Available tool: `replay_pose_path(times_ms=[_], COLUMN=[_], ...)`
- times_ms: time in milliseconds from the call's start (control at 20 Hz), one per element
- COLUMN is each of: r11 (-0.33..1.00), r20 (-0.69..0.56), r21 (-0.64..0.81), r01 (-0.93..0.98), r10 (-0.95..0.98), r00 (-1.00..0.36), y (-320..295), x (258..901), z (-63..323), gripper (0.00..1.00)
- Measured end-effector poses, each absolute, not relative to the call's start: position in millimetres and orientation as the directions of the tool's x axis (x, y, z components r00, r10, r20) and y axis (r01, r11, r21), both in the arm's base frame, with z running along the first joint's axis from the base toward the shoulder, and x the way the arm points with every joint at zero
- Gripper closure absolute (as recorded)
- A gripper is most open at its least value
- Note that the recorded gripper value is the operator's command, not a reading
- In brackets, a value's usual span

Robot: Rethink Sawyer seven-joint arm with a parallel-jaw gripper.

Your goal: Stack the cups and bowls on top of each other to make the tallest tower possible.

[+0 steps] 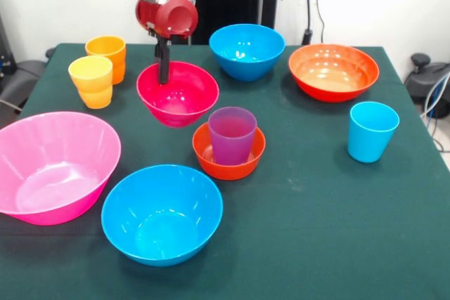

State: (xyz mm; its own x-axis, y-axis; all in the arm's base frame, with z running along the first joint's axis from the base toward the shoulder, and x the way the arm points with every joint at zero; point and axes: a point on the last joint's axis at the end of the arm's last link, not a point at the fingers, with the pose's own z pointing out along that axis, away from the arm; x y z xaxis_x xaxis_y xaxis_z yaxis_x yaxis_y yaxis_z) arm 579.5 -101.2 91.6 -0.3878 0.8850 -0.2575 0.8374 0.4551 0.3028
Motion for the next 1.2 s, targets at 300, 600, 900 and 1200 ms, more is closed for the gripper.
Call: replay_pose_path(times_ms=[300, 600, 900, 1200], r11=[0.477, 0.518, 0.552, 0.574], r20=[-0.263, -0.265, -0.273, -0.289], r21=[0.308, 0.307, 0.303, 0.306], r01=[0.823, 0.798, 0.777, 0.76], r10=[0.874, 0.852, 0.831, 0.816], r00=[-0.408, -0.451, -0.484, -0.5], y=[-85.7, -56.7, -32.1, -14.0], x=[582.2, 585.4, 586.7, 590.2], z=[88.8, 90.0, 92.6, 100.8], gripper=[1.0, 1.0, 1.0, 1.0])
